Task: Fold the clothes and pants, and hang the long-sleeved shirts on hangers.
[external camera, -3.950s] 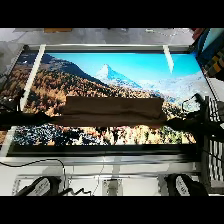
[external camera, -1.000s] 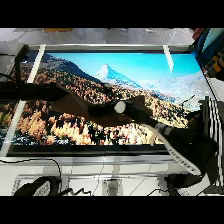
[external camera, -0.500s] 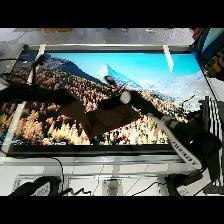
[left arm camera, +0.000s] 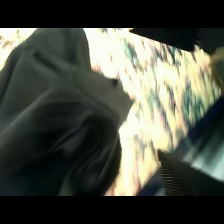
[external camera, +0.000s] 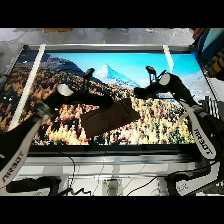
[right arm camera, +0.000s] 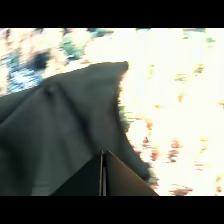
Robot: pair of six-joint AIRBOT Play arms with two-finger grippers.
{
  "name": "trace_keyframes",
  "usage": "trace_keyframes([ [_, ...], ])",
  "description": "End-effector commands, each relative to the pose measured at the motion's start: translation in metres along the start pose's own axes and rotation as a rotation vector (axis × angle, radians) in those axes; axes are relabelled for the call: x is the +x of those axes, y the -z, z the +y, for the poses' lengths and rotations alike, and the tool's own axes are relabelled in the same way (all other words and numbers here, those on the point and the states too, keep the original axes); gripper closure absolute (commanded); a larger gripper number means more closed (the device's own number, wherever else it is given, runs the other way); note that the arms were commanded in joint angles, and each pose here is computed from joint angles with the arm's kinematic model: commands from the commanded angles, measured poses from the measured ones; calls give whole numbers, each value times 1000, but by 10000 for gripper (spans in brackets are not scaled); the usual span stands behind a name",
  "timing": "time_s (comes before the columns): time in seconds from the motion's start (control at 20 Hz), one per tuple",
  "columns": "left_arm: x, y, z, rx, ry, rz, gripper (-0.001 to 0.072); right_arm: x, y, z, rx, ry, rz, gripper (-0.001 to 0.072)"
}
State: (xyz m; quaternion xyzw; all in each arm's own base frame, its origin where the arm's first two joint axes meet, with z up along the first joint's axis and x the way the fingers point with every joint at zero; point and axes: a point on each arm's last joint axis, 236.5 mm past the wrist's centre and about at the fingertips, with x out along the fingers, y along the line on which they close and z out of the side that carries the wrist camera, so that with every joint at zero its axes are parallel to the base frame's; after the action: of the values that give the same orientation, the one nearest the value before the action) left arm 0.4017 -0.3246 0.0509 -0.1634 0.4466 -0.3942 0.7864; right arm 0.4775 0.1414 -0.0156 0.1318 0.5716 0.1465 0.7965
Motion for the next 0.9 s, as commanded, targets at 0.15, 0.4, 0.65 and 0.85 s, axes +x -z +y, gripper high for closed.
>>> trace_keyframes([
  [0.15,20,-21,5,-24,-38,-117,7,-28,-16,-101,41,190,-48,698],
  [0.4,3,-29,14,-38,-39,-128,7,-22,10,-91,-66,-155,46,699],
  [0.65,1,-29,14,-39,-37,-127,8,11,35,-41,64,-465,126,188],
  [0.85,1,-29,14,-39,-37,-127,8,64,64,-8,118,-465,243,69],
])
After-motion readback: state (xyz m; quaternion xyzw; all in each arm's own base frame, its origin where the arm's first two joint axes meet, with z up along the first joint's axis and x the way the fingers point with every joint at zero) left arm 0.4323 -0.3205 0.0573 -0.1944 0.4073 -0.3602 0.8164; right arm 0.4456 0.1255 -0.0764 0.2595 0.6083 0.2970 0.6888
